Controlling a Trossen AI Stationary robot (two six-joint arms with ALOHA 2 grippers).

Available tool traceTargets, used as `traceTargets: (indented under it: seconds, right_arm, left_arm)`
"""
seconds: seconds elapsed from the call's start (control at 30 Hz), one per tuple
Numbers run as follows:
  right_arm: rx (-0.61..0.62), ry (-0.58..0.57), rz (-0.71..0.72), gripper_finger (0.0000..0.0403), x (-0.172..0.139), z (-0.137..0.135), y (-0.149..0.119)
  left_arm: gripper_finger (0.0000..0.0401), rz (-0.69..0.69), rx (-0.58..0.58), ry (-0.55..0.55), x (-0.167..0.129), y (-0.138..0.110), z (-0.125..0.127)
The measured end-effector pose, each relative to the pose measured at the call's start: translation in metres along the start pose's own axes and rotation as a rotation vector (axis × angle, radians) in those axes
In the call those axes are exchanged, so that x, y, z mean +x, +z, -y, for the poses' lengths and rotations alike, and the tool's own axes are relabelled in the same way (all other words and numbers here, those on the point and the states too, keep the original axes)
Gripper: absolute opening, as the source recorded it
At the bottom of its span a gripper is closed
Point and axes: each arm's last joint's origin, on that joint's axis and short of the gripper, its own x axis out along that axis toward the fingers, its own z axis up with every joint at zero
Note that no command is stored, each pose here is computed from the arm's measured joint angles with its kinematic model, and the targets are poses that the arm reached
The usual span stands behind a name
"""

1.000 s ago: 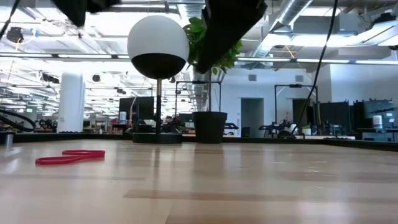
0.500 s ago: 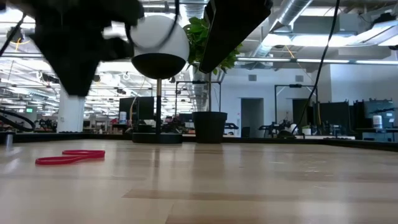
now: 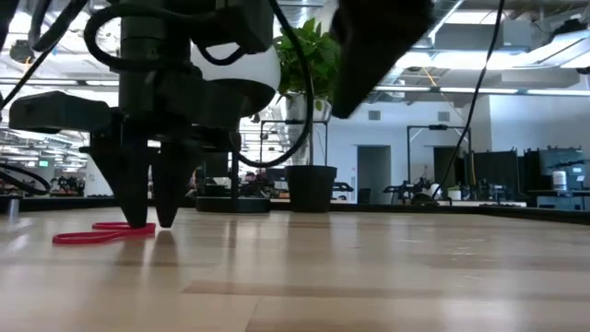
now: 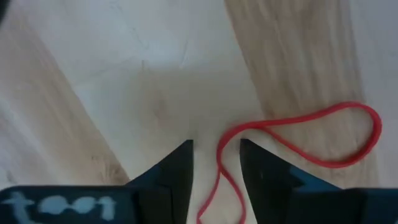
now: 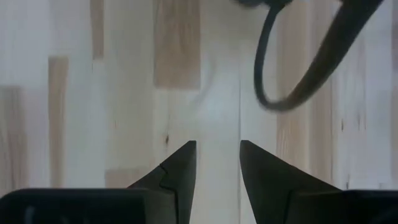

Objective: Pick and place items into bin
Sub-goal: Put the red rubber band into the gray bin

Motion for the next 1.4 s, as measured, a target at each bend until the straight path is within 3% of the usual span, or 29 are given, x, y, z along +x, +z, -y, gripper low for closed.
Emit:
traceTargets:
  seconds: [0.17, 0.33, 0.4, 0.47, 0.53, 0.7, 0.8, 0.93, 1.03, 1.27, 1.4]
  right_arm:
    - [-0.007, -0.011, -0.034, 0.0118, -0.005, -0.012, -0.009]
    - [-0.035, -0.013, -0.037, 0.0118, -0.009, -0.022, -0.015]
    - [-0.045, -0.027, -0.033, 0.0118, -0.011, -0.024, -0.016]
    - [-0.058, -0.041, -0.047, 0.0118, -0.011, -0.025, -0.019]
    - [-0.062, -0.056, -0.06, 0.0118, -0.012, -0.025, -0.021]
    - [0.008, -0.096, -0.093, 0.0118, -0.013, -0.022, -0.025]
    - [0.051, -0.101, -0.095, 0.0118, -0.013, -0.022, -0.025]
    - [0.082, -0.099, -0.094, 0.0118, -0.013, -0.024, -0.026]
    - [0.08, -0.096, -0.092, 0.0118, -0.014, -0.027, -0.028]
    - [0.059, -0.09, -0.085, 0.0118, -0.018, -0.035, -0.031]
    - [0.05, -0.101, -0.065, 0.0118, -0.019, -0.039, -0.032]
  left_arm:
    - [0.0095, -0.001, 0.027, -0.047, 0.005, 0.001, -0.007]
    - [0.0013, 0.021, 0.031, -0.113, 0.004, 0.0, -0.013]
    - [0.0008, -0.02, 0.003, -0.128, 0.001, -0.003, -0.014]
    - [0.0003, -0.147, -0.035, -0.159, -0.005, -0.014, -0.011]
    - [0.0001, -0.261, -0.081, -0.162, -0.024, -0.024, -0.006]
    - [0.0, -0.32, -0.185, -0.057, -0.094, -0.042, 0.016]
    - [0.0, -0.226, -0.327, -0.023, -0.139, -0.056, 0.035]
    - [0.0, -0.024, -0.479, -0.04, -0.162, -0.074, 0.062]
    - [0.0, -0.013, -0.543, -0.118, -0.161, -0.086, 0.086]
    - [0.0, -0.217, -0.647, -0.109, -0.135, -0.12, 0.13]
    - [0.0002, -0.302, -0.816, -0.069, -0.121, -0.131, 0.137]
